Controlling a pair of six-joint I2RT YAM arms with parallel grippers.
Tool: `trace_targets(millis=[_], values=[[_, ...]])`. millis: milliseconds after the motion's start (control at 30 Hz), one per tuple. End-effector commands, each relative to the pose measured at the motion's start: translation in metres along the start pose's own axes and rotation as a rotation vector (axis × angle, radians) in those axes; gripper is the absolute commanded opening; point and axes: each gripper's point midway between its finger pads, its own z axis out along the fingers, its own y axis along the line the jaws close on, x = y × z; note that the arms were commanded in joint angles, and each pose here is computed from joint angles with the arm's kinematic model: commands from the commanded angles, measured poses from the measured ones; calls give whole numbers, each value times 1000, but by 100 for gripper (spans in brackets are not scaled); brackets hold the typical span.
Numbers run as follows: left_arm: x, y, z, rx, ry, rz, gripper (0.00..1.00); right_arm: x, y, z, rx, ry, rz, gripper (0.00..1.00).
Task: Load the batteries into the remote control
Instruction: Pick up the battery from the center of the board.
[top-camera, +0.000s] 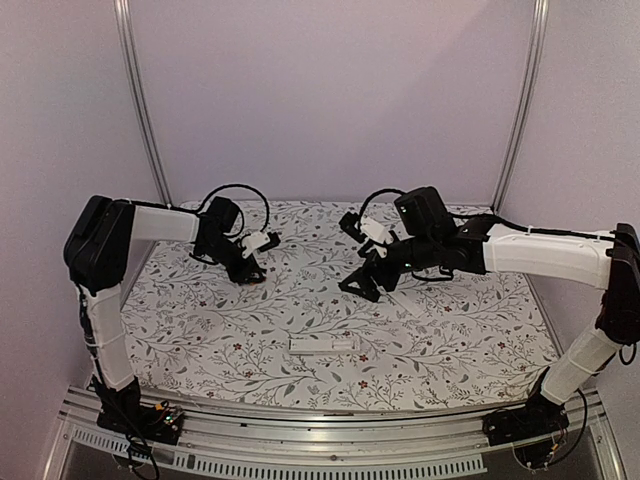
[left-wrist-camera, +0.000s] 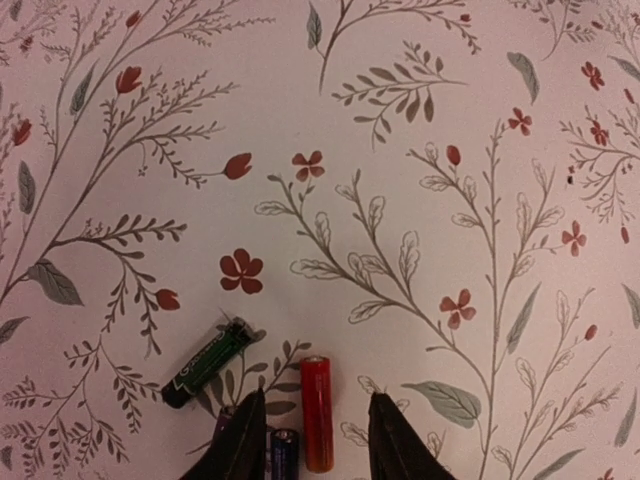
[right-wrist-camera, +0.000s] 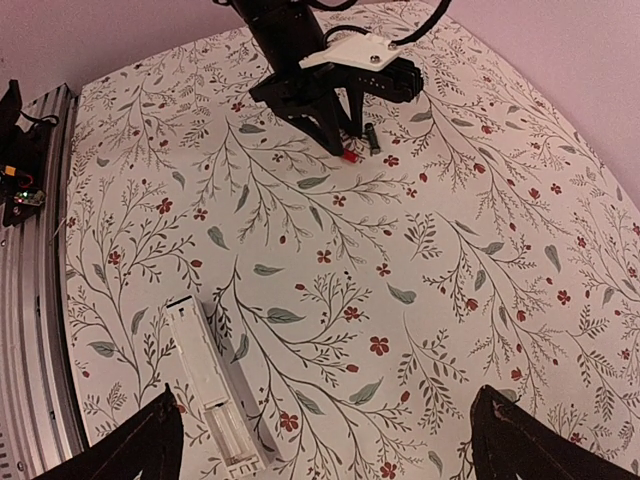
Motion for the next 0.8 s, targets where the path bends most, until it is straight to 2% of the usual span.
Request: trace_targets(millis=[0, 133, 233, 300, 400, 767], values=[[-5, -4, -15, -19, 1, 38, 39, 11, -4, 6, 3, 25, 21, 99], [-13, -13, -25, 19, -32, 68, 49, 14, -4, 7, 2, 32, 24, 99], [-13, -11, -25, 16, -32, 74, 50, 15, -4, 6, 4, 34, 25, 99], [-11, -9, -23, 11, -19, 72, 48, 16, -4, 6, 5, 35, 26, 99], [-10, -7, -19, 10, -9, 62, 40, 17, -4, 5, 8, 36, 25, 99], [-5, -2, -12, -10, 15, 37, 33, 22, -6, 3, 15, 38, 25, 99]])
